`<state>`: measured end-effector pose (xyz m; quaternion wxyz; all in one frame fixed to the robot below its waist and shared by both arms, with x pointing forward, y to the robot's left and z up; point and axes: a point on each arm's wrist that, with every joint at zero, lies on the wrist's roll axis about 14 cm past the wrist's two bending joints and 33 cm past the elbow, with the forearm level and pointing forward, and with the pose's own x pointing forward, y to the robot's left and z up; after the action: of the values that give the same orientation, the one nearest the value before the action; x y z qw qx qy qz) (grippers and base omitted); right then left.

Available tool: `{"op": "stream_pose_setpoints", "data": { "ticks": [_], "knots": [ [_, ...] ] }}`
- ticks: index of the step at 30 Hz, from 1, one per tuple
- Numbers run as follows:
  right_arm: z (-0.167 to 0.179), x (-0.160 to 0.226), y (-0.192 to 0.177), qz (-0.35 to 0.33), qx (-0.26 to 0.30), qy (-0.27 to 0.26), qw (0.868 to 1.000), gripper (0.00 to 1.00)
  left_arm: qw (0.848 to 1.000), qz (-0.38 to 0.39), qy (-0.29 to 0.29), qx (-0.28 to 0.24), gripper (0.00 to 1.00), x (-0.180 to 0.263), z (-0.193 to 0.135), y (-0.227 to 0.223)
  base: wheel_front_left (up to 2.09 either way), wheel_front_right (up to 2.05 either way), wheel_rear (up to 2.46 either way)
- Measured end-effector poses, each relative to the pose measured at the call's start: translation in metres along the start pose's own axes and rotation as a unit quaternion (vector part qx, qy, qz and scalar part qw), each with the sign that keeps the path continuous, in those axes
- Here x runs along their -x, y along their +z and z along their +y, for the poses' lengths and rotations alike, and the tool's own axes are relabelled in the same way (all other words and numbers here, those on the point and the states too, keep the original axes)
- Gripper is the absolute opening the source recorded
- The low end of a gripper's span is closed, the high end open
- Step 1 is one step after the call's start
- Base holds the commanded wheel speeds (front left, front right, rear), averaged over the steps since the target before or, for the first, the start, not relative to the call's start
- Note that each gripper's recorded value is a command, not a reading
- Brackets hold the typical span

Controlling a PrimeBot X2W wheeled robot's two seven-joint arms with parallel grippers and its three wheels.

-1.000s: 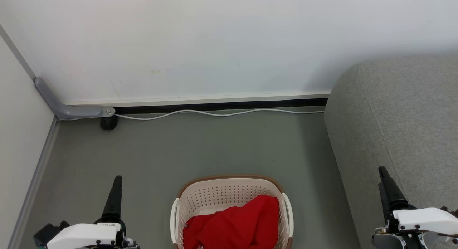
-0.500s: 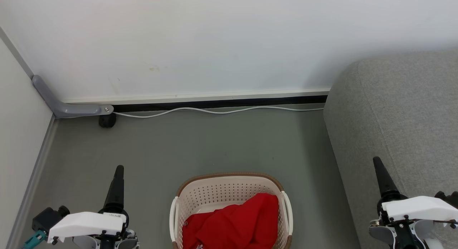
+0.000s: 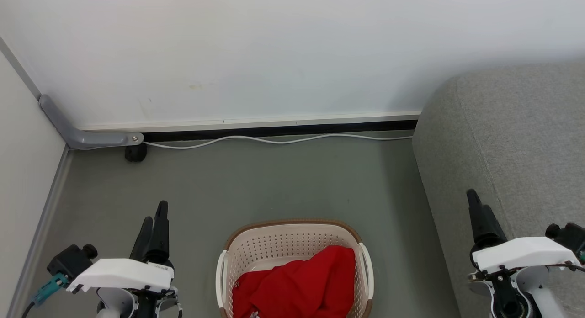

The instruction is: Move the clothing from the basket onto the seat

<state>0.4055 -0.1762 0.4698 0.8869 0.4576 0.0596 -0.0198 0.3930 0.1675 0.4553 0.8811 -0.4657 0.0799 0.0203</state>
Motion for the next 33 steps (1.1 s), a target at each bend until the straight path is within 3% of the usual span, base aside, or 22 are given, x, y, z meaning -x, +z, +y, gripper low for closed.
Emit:
{"op": "stream_pose_setpoints", "data": {
  "ticks": [17,33],
  "knots": [
    [0.008,-0.01,-0.008,0.013,0.125,0.015,0.992,1.0,0.99,0.006,-0.016,-0.14,1.0,-0.007,-0.006,-0.002,0.0,0.0,0.0],
    [0.02,-0.023,-0.006,0.01,0.225,0.04,0.974,1.0,0.967,-0.001,-0.032,-0.254,1.0,-0.017,-0.012,0.0,0.0,0.0,0.0]
  ]
}}
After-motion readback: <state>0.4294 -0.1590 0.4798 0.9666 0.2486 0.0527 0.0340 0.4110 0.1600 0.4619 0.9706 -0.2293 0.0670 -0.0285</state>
